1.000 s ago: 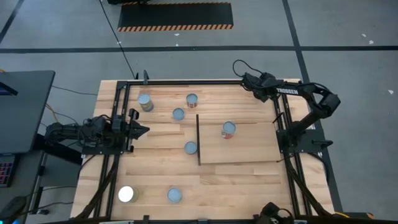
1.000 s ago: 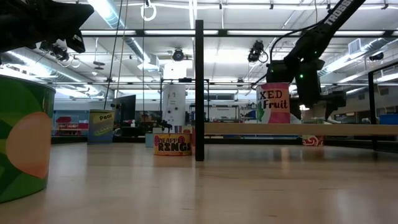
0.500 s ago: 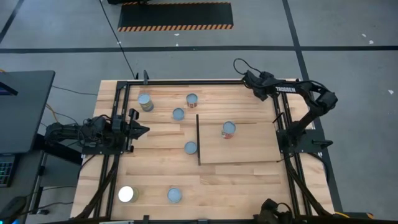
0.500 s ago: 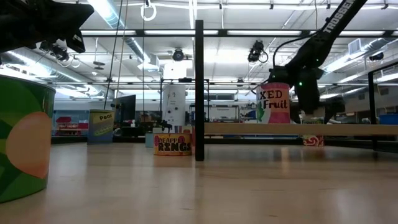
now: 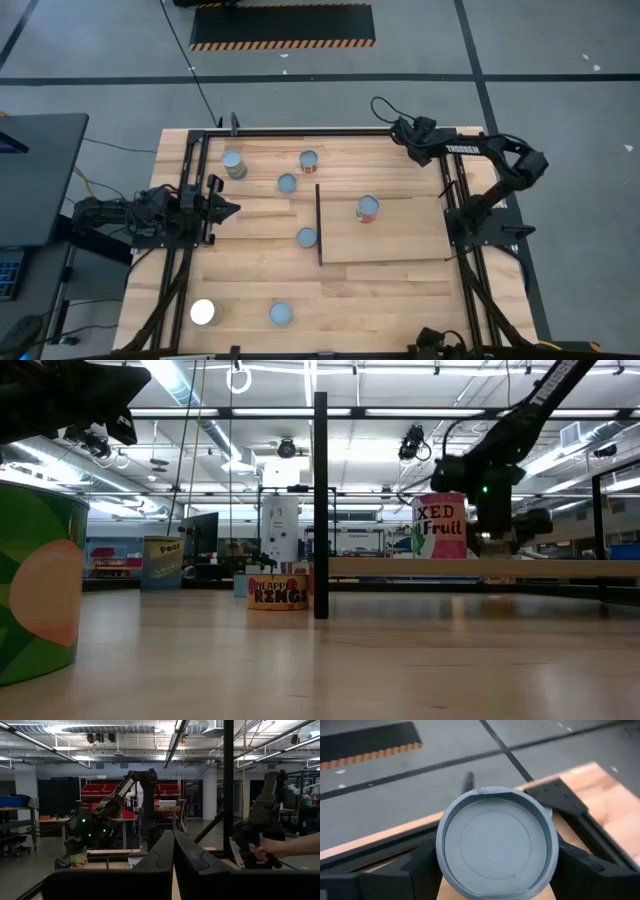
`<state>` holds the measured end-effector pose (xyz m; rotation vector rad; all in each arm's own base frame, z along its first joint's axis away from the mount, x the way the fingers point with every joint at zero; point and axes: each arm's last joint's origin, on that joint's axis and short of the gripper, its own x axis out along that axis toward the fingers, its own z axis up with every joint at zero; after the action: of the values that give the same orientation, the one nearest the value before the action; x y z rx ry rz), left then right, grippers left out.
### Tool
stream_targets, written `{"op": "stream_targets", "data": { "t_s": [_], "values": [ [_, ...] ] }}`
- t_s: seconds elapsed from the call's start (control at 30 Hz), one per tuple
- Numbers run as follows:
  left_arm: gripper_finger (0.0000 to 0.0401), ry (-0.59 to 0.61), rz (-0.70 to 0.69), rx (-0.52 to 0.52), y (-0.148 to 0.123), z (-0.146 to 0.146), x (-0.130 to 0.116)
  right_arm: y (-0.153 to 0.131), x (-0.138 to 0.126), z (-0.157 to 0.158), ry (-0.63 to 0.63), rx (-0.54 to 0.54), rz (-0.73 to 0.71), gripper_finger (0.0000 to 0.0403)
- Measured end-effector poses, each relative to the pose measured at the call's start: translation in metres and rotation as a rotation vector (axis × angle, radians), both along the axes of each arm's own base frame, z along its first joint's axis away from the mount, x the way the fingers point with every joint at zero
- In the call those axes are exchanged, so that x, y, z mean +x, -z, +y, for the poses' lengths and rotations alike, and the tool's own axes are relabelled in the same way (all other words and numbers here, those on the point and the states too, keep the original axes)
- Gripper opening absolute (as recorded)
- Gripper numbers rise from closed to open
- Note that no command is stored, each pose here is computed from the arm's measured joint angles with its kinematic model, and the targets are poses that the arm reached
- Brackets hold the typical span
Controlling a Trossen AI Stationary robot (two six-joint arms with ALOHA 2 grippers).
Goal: Pick and place cans onto a shelf
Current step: Put the green can on the shelf
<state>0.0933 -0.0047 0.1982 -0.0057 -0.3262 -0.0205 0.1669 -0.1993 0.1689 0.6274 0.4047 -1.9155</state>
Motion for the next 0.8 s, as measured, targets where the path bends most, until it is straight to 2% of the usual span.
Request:
{"op": "stream_targets", "data": {
  "t_s": [0.17,0.37,0.67,0.8],
  "values": [
    [0.0011,0.0,0.0,0.0,0.0,0.0,0.0,-0.043,0.015,0.025,-0.214,-0.055,0.05,0.0295],
    [0.0011,0.0,0.0,0.0,0.0,0.0,0.0,-0.102,0.034,0.083,-0.453,-0.13,-0.052,0.0294],
    [0.0011,0.001,0.0,0.0,0.0,0.0,0.0,-0.148,0.081,0.194,-0.776,-0.019,-0.192,0.0293],
    [0.0011,0.001,0.0,0.0,0.0,0.0,0.0,-0.161,0.094,0.245,-0.831,0.052,-0.202,0.0293]
  ]
}}
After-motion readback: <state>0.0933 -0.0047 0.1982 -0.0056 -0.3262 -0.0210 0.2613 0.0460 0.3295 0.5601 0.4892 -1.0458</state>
